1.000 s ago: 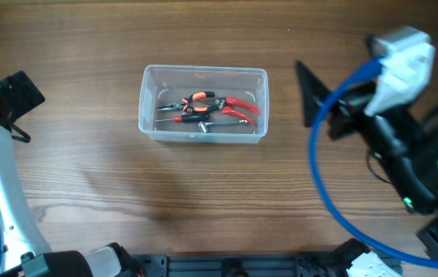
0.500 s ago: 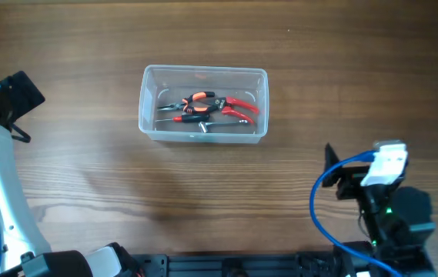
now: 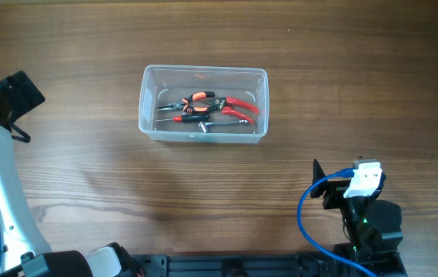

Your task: Pack container

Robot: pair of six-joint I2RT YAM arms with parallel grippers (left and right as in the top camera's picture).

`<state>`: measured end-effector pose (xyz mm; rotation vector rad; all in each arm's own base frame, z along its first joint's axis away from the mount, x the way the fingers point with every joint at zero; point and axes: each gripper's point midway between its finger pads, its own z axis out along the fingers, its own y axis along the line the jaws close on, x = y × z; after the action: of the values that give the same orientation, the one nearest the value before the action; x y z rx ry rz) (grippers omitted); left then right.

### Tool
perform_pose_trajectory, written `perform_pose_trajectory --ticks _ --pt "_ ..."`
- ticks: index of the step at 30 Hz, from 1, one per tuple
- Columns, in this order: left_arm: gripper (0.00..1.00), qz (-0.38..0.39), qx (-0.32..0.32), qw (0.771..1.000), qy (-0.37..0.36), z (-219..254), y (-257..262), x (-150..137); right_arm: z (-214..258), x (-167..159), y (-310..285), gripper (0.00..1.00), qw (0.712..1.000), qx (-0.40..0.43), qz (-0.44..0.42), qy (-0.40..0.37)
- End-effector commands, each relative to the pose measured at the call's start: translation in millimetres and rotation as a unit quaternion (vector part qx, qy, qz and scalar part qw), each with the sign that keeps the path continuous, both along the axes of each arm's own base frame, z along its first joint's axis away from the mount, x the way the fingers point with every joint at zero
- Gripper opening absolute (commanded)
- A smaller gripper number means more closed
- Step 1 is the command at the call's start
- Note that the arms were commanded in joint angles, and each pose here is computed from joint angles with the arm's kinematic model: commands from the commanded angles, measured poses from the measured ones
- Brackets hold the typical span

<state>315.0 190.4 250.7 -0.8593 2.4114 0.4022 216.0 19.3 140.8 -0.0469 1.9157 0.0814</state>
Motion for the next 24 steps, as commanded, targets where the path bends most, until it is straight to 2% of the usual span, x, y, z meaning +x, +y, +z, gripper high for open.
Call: perform_pose_trajectory --ticks 1,4,24 --pt "1.0 0.004 -0.004 1.0 -0.003 -1 1 1 -4 0 1 1.0 1.0 0.008 0.002 -0.002" --pt "1.0 0.004 -0.004 1.0 -0.003 -1 1 1 -23 0 2 1.0 1.0 0.006 0.002 0.022" --pt "1.0 0.003 -0.003 1.0 -0.004 0 0 1 -22 0 2 1.0 1.0 0.007 0.003 0.02"
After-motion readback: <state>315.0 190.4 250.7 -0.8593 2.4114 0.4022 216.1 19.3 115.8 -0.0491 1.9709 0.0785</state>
